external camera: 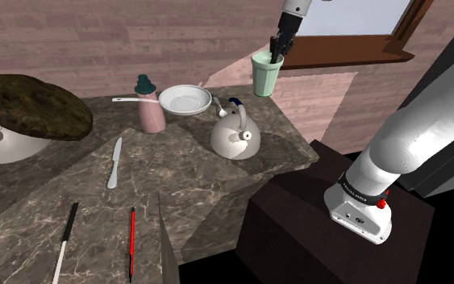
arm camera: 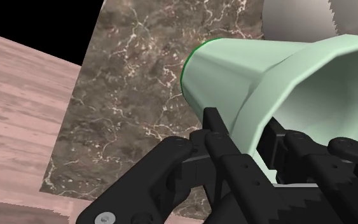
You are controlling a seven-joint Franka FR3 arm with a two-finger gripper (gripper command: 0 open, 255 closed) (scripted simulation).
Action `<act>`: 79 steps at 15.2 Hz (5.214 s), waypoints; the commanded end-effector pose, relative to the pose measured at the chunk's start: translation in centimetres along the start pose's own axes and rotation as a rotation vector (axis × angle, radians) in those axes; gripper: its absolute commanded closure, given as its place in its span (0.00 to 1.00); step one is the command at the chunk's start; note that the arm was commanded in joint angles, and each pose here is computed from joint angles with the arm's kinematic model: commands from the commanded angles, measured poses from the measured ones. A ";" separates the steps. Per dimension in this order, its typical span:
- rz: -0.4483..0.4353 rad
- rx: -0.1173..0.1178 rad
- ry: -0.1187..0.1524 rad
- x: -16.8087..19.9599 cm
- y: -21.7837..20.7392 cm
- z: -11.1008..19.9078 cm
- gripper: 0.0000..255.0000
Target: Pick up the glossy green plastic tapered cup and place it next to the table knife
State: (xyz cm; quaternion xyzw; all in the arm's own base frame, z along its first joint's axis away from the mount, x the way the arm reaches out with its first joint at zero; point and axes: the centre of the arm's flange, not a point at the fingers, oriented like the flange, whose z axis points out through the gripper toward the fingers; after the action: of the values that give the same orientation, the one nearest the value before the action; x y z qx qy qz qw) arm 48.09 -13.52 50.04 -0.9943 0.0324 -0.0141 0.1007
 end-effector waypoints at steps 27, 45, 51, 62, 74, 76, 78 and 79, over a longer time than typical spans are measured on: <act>0.000 0.000 0.000 0.9 -13.5 -7.0 1.00; 0.000 0.000 0.000 2.2 -36.8 -2.3 1.00; 0.000 0.000 0.000 2.7 -44.5 -0.8 1.00; 0.000 0.000 0.000 3.1 -52.6 3.6 1.00; 0.000 0.000 0.000 2.9 -51.4 9.8 1.00; 0.000 0.000 0.000 2.9 -51.1 10.8 1.00; 0.000 0.000 0.000 2.9 -50.9 11.8 1.00; 0.000 0.000 0.000 2.9 -50.8 12.4 1.00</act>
State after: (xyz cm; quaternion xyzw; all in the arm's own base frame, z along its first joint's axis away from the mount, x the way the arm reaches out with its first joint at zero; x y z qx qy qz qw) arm 54.61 38.48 48.66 -0.9943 0.0323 -0.0136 0.1002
